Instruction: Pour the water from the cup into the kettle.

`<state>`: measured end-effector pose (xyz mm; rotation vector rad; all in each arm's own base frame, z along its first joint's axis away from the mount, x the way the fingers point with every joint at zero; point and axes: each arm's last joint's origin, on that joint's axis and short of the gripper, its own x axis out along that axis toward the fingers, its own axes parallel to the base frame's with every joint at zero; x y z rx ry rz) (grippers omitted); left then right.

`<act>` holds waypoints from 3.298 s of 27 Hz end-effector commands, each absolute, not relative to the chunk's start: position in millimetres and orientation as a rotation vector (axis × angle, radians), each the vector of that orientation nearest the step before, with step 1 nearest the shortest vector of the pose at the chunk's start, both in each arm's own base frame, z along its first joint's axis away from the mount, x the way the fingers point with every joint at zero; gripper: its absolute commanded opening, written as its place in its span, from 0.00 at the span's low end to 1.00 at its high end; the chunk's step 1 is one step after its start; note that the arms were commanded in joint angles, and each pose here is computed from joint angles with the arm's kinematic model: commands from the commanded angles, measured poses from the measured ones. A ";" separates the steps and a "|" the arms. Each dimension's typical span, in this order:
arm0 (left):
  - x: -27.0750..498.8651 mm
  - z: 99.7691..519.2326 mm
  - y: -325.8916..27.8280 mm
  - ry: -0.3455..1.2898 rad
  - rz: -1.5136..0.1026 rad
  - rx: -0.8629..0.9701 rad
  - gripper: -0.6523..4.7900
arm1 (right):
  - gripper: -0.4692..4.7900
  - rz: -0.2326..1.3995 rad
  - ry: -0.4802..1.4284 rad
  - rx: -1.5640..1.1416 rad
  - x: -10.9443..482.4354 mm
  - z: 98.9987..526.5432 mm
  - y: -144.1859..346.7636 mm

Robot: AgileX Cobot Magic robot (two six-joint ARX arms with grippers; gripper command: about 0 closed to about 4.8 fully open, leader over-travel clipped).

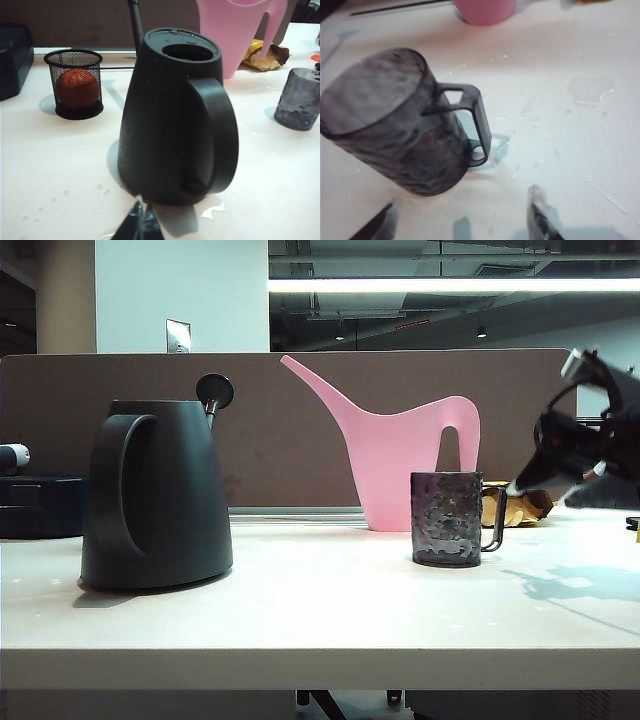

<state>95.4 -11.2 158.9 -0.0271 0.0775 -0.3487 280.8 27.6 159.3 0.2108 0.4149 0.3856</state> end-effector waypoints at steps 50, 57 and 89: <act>95.3 160.3 -11.4 0.069 -0.355 -0.021 0.11 | 0.07 0.405 0.373 0.192 368.7 135.2 48.1; 95.3 160.3 -11.4 0.069 -0.355 -0.021 0.11 | 0.07 0.410 0.355 0.191 367.3 143.9 48.0; 95.3 160.1 -11.3 0.070 -0.353 -0.022 0.11 | 0.07 0.416 0.215 -0.055 332.5 362.1 126.8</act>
